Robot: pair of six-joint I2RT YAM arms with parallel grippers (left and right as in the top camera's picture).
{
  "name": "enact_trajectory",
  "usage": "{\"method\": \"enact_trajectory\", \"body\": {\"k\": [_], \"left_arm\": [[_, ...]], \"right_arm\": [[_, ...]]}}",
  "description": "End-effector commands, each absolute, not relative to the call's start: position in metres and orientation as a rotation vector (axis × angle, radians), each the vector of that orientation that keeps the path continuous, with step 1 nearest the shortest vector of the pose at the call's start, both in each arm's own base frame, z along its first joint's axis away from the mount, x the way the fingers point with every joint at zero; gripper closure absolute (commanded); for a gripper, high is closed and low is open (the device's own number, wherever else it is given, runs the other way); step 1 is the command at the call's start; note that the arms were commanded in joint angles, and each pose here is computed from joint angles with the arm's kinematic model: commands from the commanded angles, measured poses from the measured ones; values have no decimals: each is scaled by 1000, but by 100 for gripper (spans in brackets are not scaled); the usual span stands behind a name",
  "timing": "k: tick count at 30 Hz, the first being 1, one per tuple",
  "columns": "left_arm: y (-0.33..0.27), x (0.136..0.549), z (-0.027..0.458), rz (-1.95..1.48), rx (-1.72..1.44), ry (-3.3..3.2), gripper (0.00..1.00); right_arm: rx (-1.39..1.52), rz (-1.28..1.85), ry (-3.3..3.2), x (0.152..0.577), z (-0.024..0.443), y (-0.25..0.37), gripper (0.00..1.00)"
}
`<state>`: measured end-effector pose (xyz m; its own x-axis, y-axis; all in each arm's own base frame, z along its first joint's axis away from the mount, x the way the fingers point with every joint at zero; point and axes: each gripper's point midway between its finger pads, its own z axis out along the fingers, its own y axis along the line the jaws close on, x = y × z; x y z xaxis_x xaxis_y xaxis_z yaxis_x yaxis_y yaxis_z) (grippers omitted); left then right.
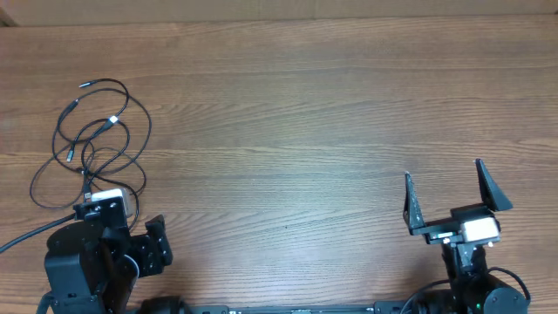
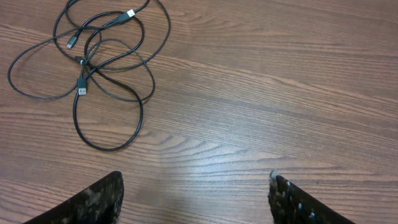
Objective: Untangle cables
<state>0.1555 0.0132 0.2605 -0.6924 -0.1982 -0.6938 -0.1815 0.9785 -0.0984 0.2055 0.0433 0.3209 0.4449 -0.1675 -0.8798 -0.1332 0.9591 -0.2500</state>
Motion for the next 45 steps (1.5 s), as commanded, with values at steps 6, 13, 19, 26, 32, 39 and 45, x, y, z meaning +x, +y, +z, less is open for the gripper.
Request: {"method": "enact_trajectory", "body": {"k": [6, 13, 19, 26, 32, 39, 45], "left_arm": [[14, 155, 260, -22, -263, 2350, 26], [14, 155, 260, -22, -263, 2350, 26], [14, 155, 260, -22, -263, 2350, 26], [14, 155, 260, -22, -263, 2350, 26], [14, 155, 260, -22, -263, 2350, 26], [14, 155, 260, -22, -263, 2350, 26], [14, 155, 260, -22, -263, 2350, 26]], "right_arm": [[-317, -25, 1115, 220, 276, 47, 0], [-325, -15, 1263, 233, 241, 46, 0], [-263, 100, 1503, 241, 187, 46, 0], [-86, 161, 1591, 244, 171, 33, 0], [-24, 99, 1590, 246, 171, 20, 0], [-30, 140, 1597, 245, 170, 25, 0], [-30, 139, 1596, 245, 170, 25, 0]]}}
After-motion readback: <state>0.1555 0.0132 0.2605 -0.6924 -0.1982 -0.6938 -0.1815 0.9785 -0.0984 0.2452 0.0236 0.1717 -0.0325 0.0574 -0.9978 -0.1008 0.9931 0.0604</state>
